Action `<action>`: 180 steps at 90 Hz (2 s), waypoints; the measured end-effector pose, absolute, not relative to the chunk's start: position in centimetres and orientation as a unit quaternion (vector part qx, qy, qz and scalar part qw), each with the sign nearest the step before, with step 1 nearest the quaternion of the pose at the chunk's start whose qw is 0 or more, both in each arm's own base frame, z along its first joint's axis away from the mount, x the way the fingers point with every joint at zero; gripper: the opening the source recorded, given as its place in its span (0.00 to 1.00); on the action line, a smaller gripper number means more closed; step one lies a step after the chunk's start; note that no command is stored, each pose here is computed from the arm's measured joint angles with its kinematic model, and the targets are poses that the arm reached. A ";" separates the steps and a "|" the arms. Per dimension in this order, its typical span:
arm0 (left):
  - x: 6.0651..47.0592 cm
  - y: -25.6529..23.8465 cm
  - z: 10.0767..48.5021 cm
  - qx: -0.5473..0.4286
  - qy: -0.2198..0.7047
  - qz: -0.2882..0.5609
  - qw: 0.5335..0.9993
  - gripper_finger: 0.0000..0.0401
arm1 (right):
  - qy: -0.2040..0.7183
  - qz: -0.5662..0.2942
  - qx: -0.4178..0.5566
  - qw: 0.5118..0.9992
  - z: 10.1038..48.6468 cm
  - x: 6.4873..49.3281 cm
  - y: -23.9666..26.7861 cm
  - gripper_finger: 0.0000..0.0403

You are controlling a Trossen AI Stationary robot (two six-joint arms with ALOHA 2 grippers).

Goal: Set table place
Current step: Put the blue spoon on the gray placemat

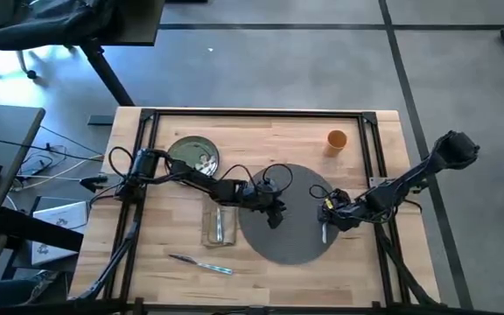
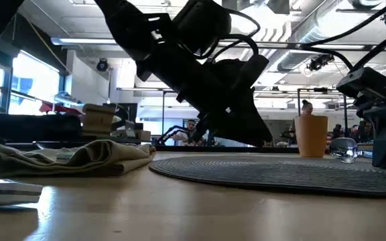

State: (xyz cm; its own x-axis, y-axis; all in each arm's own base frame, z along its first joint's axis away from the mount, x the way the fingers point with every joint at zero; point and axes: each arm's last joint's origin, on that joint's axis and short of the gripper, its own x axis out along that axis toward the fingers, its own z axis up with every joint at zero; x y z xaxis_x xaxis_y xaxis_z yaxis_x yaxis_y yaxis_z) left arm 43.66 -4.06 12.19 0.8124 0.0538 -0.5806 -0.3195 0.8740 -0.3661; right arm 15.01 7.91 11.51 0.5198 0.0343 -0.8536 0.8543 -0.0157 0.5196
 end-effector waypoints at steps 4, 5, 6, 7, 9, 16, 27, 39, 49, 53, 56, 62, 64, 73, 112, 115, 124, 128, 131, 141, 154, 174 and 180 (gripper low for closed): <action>43.7 -4.1 12.2 -0.230 0.289 0.101 0.924 0.19 | 0.356 -0.338 0.625 0.607 11.5 15.0 7.9 0.14; 43.7 -4.1 12.2 -0.230 0.289 0.101 0.924 0.19 | 0.356 -0.338 0.625 0.607 11.5 15.0 7.9 0.15; 43.7 -4.1 12.2 -0.230 0.289 0.101 0.924 0.19 | 0.356 -0.338 0.625 0.607 11.5 15.0 7.9 0.15; 43.7 -4.1 12.2 -0.230 0.289 0.101 0.924 0.19 | 0.357 -0.338 0.625 0.607 11.5 15.0 7.9 0.16; 43.7 -4.1 12.2 -0.230 0.289 0.101 0.924 0.19 | 0.358 -0.337 0.625 0.607 11.5 15.0 7.9 0.17; 43.7 -4.1 12.2 -0.230 0.289 0.101 0.924 0.19 | 0.366 -0.333 0.623 0.606 11.5 15.0 8.0 0.22; 43.7 -4.1 12.2 -0.230 0.289 0.101 0.924 0.19 | 0.382 -0.329 0.618 0.603 11.7 14.9 8.0 0.25; 43.7 -4.1 12.2 -0.229 0.289 0.101 0.924 0.19 | 0.391 -0.343 0.605 0.603 12.3 14.7 7.9 0.25; 43.7 -4.1 12.2 -0.229 0.289 0.102 0.924 0.19 | 0.398 -0.349 0.591 0.608 12.8 14.6 7.8 0.25; 43.7 -4.1 12.2 -0.228 0.289 0.101 0.924 0.19 | 0.400 -0.348 0.588 0.611 12.8 14.5 7.8 0.25; 43.7 -4.1 12.2 -0.226 0.289 0.100 0.925 0.19 | 0.402 -0.345 0.584 0.615 12.8 14.5 7.8 0.25; 43.7 -4.1 12.3 -0.225 0.287 0.099 0.926 0.19 | 0.403 -0.334 0.575 0.629 13.4 14.7 7.9 0.25; 43.7 -4.1 12.4 -0.225 0.286 0.097 0.926 0.19 | 0.400 -0.330 0.572 0.636 13.8 14.8 7.9 0.26; 43.7 -4.2 12.6 -0.225 0.282 0.095 0.928 0.19 | 0.401 -0.334 0.543 0.658 15.5 15.1 7.9 0.26; 43.7 -4.3 12.6 -0.227 0.287 0.081 0.927 0.19 | 0.387 -0.411 0.418 0.711 14.1 16.2 7.5 0.26; 43.7 -4.3 12.6 -0.227 0.288 0.081 0.927 0.19 | 0.387 -0.414 0.414 0.712 13.8 16.4 7.5 0.26; 43.7 -4.3 12.6 -0.232 0.287 0.082 0.926 0.19 | 0.392 -0.422 0.394 0.716 13.2 16.5 7.6 0.26; 43.7 -4.3 12.6 -0.236 0.287 0.084 0.925 0.19 | 0.389 -0.428 0.385 0.719 13.0 16.6 7.6 0.26; 43.7 -4.3 12.6 -0.237 0.287 0.084 0.924 0.19 | 0.387 -0.431 0.381 0.721 12.8 16.6 7.6 0.26; 43.7 -4.3 12.6 -0.238 0.287 0.085 0.924 0.19 | 0.381 -0.437 0.373 0.725 12.4 16.9 7.6 0.26; 43.7 -4.3 12.6 -0.239 0.286 0.085 0.924 0.19 | 0.378 -0.444 0.359 0.729 11.6 17.2 7.7 0.25; 43.7 -4.3 12.6 -0.239 0.287 0.085 0.924 0.19 | 0.392 -0.437 0.350 0.730 11.6 17.2 7.8 0.07; 43.7 -4.3 12.6 -0.239 0.287 0.085 0.924 0.19 | 0.403 -0.419 0.363 0.729 12.2 17.0 7.8 0.02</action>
State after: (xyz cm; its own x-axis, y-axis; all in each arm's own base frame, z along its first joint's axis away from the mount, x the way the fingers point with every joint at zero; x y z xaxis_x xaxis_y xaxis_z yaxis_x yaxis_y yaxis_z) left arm 43.68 -4.30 12.57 0.8211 0.0200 -0.5704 -0.2939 0.8715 -0.3925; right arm 17.05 7.83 12.20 0.3253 -0.3183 -0.8904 0.9021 0.3867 0.1913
